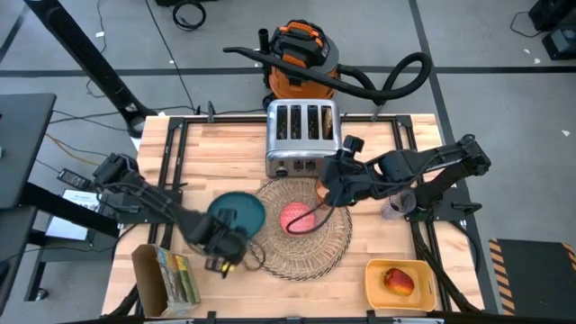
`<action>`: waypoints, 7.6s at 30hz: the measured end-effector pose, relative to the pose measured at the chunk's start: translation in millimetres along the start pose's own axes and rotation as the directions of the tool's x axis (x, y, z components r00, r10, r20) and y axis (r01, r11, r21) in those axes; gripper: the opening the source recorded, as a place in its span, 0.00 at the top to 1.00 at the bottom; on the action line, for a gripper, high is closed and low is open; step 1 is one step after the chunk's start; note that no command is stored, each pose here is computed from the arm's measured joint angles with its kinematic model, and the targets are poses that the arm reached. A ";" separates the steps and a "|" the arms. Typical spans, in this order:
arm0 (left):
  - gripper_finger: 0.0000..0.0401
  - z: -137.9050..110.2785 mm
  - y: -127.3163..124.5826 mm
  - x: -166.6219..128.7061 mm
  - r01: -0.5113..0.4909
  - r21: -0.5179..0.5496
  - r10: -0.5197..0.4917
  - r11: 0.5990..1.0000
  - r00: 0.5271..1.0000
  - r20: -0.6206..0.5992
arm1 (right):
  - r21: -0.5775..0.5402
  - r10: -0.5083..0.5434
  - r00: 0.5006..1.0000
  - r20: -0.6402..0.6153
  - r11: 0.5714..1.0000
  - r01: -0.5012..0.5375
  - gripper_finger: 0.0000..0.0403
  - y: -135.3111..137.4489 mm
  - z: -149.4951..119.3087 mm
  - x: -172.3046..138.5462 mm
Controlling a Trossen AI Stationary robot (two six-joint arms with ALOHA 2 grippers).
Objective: Arrange a breakfast setting
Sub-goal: Put the blue plate on the brown placemat to the bottom left of the red patterned bowl, then adjust the orange glass of milk on the brown placemat, then put the brown bread on the blue plate to the bottom left of the red patterned bowl
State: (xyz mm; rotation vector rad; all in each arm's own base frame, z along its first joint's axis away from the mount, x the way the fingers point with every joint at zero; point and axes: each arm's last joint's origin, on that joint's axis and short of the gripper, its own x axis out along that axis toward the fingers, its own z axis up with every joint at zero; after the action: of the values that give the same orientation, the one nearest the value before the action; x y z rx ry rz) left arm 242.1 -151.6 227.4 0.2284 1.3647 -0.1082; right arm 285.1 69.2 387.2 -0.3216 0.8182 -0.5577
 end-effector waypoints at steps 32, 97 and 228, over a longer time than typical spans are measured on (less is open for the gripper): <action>0.95 27.6 -80.5 40.7 -0.014 0.374 -0.107 0.928 0.948 0.301 | 0.045 0.048 0.999 0.002 0.998 -0.048 0.57 9.0 -3.4 -8.8; 0.65 14.3 69.8 -30.3 -0.043 0.059 0.019 0.997 0.930 0.366 | 0.044 0.478 0.791 -0.383 0.864 -0.501 0.73 34.6 -76.2 98.0; 0.65 17.0 65.3 -32.6 0.031 -0.101 0.011 0.994 0.919 0.395 | 0.763 -0.225 0.925 -0.307 0.522 0.380 0.68 -126.4 -78.3 199.7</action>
State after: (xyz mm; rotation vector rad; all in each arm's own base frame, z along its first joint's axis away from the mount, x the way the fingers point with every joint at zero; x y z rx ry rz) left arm 265.4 -93.7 268.9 0.1021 0.9641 -0.0847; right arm 292.6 -154.2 277.5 0.4759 0.5802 -1.2577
